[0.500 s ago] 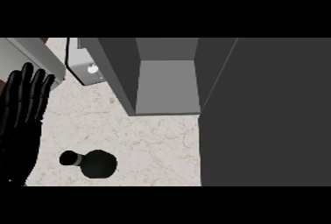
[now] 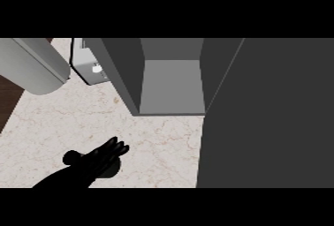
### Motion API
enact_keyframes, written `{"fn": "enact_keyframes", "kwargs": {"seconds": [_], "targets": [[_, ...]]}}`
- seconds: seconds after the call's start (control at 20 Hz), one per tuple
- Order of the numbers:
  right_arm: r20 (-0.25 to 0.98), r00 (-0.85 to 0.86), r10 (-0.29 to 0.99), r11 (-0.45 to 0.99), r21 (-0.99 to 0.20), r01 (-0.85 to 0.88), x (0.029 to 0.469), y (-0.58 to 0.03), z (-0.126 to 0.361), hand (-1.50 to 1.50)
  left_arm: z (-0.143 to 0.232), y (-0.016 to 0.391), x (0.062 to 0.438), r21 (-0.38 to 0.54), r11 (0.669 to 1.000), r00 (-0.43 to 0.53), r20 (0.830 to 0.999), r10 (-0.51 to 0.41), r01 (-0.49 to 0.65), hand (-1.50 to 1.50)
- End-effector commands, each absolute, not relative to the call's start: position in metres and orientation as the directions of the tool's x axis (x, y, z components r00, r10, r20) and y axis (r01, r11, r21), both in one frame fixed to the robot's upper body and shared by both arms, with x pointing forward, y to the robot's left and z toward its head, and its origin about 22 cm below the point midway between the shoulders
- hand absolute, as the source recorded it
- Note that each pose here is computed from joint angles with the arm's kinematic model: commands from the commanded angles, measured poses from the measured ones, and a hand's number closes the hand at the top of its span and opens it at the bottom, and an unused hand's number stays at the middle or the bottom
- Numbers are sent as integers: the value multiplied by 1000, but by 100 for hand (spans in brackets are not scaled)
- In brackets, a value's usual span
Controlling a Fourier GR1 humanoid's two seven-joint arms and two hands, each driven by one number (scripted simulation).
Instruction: Pick up the wine, place it into the cabinet and close the cabinet
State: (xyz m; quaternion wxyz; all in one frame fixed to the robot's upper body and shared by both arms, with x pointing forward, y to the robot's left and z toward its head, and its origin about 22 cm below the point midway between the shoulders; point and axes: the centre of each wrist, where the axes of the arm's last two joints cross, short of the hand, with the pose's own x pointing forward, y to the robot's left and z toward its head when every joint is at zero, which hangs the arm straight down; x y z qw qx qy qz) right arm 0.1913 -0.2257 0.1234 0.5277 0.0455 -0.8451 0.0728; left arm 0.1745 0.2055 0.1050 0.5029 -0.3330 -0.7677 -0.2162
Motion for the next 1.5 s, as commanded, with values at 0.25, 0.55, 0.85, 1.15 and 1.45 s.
{"fn": "enact_keyframes", "kwargs": {"seconds": [0.25,0.55,0.85,1.15,1.45], "targets": [[929,-366,-49,966,-50,-255,144,-237,142,-150,118,244,102,-184,428,-5,915,404,885,-150],[932,-360,-38,962,-63,-264,134,-221,164,-150,145,258,89,-168,426,-18,917,399,889,-150],[934,-357,-27,959,-77,-273,123,-220,194,-150,140,273,88,-192,435,-1,915,404,880,-150],[933,-359,-32,963,-67,-260,133,-224,189,-150,151,280,74,-204,497,-20,912,409,843,-150],[930,-365,-27,968,-67,-240,125,-217,202,-150,149,307,80,-181,551,-40,931,364,814,-150]]}}
